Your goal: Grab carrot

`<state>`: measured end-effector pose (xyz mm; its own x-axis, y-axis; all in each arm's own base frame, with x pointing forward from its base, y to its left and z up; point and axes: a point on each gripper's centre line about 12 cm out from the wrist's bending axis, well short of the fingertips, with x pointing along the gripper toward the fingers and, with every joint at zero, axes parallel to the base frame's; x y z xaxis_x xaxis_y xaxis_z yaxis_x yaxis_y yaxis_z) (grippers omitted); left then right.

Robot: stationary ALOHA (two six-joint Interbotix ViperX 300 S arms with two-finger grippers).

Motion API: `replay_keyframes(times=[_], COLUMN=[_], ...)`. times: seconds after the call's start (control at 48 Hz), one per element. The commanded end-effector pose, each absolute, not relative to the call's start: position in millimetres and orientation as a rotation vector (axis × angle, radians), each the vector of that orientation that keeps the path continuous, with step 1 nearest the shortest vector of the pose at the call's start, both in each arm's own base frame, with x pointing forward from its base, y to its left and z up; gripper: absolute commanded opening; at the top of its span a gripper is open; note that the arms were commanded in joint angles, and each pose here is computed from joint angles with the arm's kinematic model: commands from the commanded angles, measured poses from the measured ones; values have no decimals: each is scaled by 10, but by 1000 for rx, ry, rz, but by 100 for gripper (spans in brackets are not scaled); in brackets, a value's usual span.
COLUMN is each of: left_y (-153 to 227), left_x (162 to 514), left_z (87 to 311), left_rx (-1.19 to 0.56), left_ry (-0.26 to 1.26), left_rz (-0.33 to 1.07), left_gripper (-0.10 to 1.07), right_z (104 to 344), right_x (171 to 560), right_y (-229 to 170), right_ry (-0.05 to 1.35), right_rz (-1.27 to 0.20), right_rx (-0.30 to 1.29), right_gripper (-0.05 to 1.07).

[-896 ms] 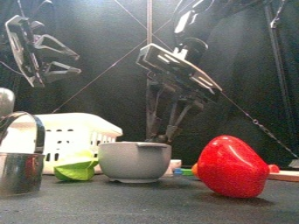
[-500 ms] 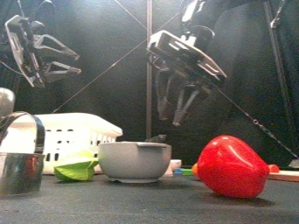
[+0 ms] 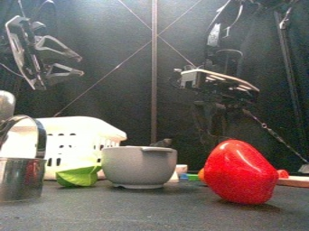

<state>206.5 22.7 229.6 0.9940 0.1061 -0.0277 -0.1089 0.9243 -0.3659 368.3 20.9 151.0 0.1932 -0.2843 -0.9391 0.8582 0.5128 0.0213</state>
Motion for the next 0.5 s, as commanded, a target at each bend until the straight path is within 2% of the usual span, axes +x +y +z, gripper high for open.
replay_keyframes(times=[0.0, 0.146, 0.479], left_y=[232, 232, 233], left_x=[2089, 2089, 2091], left_z=[2366, 2366, 2363], left_rx=[-372, -372, -373], left_ry=[-14, -14, -12], left_rz=[107, 107, 108], left_gripper=[79, 79, 79], right_z=[1543, 1487, 1302], right_x=[3707, 3734, 3730], right_y=[196, 210, 217], right_ry=[1082, 1083, 1115], right_rz=[-881, -870, -874], right_rx=[654, 658, 649], right_gripper=[83, 89, 89])
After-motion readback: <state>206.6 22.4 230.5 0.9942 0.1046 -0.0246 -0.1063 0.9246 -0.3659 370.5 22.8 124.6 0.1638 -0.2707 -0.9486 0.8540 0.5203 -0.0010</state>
